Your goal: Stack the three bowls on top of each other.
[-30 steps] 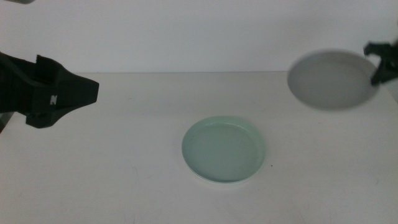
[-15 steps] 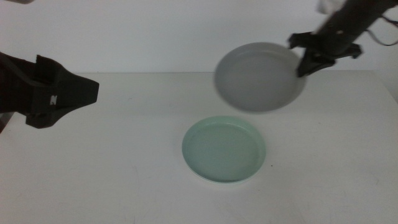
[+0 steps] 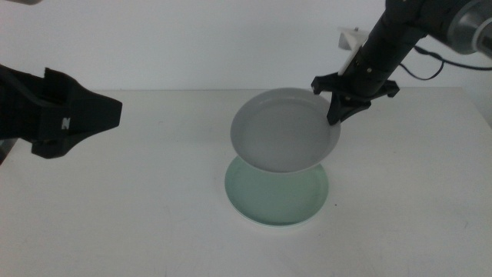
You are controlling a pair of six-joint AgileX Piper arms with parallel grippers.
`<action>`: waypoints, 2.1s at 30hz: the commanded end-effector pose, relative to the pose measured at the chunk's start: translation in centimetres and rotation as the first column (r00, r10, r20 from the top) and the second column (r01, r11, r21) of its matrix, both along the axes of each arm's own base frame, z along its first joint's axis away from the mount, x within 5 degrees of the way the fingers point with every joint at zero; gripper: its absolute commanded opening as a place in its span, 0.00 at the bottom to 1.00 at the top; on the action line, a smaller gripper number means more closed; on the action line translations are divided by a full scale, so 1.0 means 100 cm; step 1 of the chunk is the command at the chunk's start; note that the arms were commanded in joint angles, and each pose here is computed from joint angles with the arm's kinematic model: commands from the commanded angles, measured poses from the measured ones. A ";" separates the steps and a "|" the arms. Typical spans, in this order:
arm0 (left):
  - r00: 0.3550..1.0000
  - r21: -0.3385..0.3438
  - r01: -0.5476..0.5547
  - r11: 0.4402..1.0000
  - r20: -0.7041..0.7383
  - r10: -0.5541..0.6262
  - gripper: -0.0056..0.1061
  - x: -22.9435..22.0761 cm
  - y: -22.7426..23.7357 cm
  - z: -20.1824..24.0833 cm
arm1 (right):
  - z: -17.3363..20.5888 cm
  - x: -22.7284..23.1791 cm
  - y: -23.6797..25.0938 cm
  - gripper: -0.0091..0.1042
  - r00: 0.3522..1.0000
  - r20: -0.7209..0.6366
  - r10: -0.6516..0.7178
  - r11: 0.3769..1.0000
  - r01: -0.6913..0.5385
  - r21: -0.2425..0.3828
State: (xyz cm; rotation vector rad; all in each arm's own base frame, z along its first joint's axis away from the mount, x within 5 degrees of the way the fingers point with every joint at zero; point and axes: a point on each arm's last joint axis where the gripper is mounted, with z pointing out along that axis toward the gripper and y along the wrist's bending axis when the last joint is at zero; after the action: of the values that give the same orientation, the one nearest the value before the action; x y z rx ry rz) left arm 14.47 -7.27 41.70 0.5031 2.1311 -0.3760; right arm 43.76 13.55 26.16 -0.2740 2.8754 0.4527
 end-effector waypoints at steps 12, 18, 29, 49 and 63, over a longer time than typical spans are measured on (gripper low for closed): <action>0.997 -0.055 -0.005 0.998 0.077 0.009 0.99 -0.001 -0.001 0.013 | -0.002 -0.009 0.012 0.07 0.997 -0.040 0.070 0.997 -0.071 -0.037; 0.997 -0.055 -0.005 0.998 0.077 0.009 0.99 -0.001 -0.001 0.013 | -0.015 -0.014 0.014 0.07 0.992 -0.078 0.102 0.993 -0.105 -0.046; 0.997 -0.055 -0.005 0.998 0.077 0.009 0.99 -0.001 -0.001 0.013 | -0.028 -0.013 0.022 0.08 0.986 -0.096 0.135 0.989 -0.141 -0.054; 0.997 -0.054 -0.005 0.999 0.077 0.009 0.99 0.000 0.000 0.013 | 0.037 -0.022 0.000 0.48 0.994 0.061 0.090 0.994 -0.086 -0.063; 0.894 0.041 -0.429 0.902 0.160 0.418 0.99 0.017 0.049 0.009 | 0.172 -0.105 -0.087 0.48 0.917 0.386 -0.098 0.994 0.109 -0.007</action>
State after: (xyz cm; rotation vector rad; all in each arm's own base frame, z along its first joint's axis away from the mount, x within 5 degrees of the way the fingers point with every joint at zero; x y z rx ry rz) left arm 16.24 -3.33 41.58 0.1801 2.1159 -0.0563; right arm 36.14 5.68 40.45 -0.1819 2.5546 0.3123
